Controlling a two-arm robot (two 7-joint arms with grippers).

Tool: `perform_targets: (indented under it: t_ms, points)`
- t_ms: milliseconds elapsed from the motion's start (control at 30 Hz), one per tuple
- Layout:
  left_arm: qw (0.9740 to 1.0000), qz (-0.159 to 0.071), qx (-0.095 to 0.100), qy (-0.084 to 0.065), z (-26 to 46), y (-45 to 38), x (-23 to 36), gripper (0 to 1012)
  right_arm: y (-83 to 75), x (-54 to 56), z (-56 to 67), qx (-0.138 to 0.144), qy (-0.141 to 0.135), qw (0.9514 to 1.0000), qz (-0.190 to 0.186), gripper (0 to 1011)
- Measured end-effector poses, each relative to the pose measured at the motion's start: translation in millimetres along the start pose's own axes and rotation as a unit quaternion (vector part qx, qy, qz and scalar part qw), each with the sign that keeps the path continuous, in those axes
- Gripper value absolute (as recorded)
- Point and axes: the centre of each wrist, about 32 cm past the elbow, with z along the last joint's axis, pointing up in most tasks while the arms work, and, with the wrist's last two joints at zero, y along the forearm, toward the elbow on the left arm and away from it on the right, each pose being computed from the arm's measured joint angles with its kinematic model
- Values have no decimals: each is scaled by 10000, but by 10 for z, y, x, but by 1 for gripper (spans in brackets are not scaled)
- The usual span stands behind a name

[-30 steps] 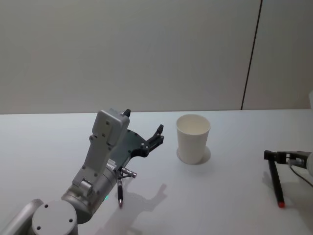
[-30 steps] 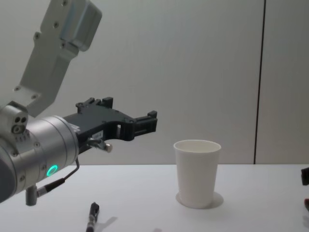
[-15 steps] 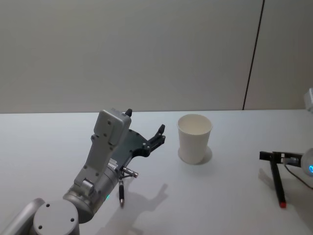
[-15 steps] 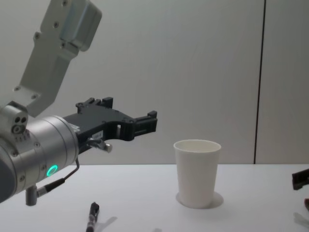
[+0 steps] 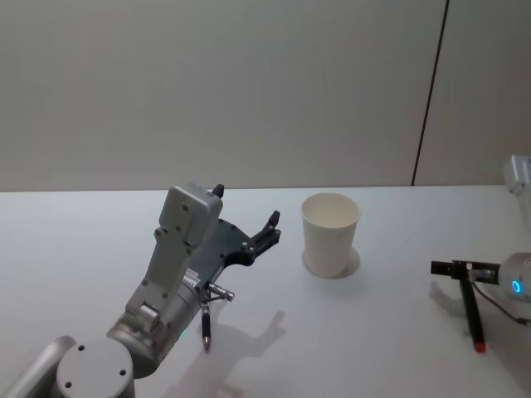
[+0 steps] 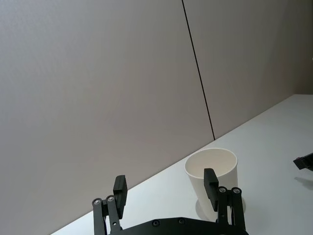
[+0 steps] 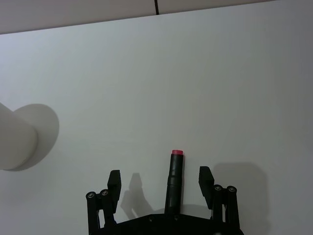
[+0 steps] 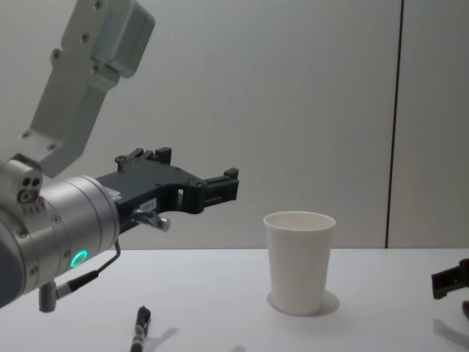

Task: Place the pen into the pen holder.

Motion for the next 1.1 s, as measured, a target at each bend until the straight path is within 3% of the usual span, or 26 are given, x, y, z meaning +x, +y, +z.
perform_targets:
  t_ms: [900,1100]
  points:
    - [10000,0,0,0,0,0,0,1003,164,17,-39,-148,13,9999,58,1002]
    - [10000,0,0,0,0,0,0,1003,177,25,-50,-156,6,9998,86,907]
